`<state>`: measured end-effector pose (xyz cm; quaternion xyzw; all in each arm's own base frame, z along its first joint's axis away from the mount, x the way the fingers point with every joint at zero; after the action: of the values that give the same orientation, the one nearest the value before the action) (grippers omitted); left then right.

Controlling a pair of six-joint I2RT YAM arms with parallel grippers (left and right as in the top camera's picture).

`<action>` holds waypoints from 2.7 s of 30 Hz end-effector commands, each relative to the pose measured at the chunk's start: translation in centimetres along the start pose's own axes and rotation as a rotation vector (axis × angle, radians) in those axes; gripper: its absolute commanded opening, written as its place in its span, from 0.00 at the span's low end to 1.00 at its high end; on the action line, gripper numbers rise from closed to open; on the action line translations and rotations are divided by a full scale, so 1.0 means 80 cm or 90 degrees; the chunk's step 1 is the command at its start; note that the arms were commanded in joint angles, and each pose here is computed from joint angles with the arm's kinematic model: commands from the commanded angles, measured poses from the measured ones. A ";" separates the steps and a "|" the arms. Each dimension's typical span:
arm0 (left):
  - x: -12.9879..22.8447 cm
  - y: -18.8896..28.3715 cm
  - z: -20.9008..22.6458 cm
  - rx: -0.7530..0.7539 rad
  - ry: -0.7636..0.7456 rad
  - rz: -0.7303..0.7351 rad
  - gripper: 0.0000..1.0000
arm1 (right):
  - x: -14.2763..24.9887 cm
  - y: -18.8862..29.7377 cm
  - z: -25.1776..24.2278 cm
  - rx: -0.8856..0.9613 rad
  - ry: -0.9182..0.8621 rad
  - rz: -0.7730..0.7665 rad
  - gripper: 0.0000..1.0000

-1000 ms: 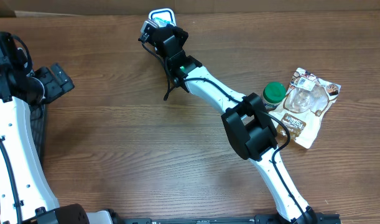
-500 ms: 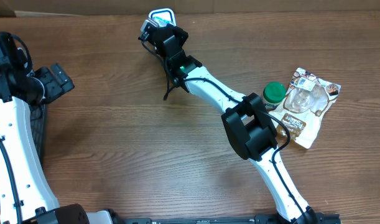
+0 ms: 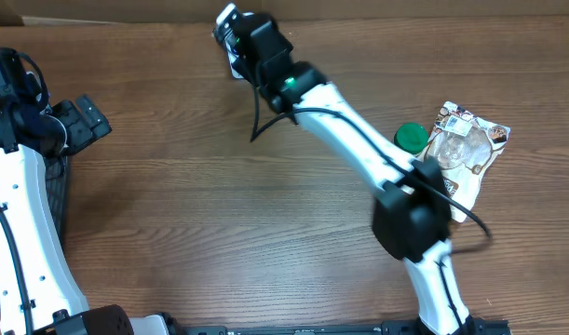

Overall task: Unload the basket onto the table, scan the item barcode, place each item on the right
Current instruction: 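Hold the tissue pack in front of the white scanner, then carry the tissue pack right and lower it beside the jar, then open the right gripper and pull it back toward the front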

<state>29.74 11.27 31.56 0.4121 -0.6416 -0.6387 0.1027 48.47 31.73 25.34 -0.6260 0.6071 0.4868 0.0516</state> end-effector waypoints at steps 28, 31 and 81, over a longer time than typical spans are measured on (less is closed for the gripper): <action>-0.002 0.002 0.000 -0.002 -0.010 -0.008 1.00 | 0.294 0.270 -0.206 -0.095 -0.806 0.484 0.04; -0.002 0.002 0.000 -0.002 -0.010 -0.008 1.00 | 0.331 0.257 -0.193 -0.091 -0.827 0.532 0.04; -0.002 0.002 0.000 -0.002 -0.010 -0.008 1.00 | 0.202 0.508 -0.130 -0.087 -0.621 0.244 1.00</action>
<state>29.73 11.27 31.56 0.4120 -0.6417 -0.6387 0.1029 18.55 2.98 40.49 -0.1885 0.5837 0.7670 0.1883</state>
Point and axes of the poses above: each gripper's point midway between its finger pads, its own y axis back along the fingers, its own z axis along the line the jaws close on, x = y × z, the point moved 7 cm from there along y, back along the fingers, and after that the axes turned 7 degrees about y, right-handed, at the moved point
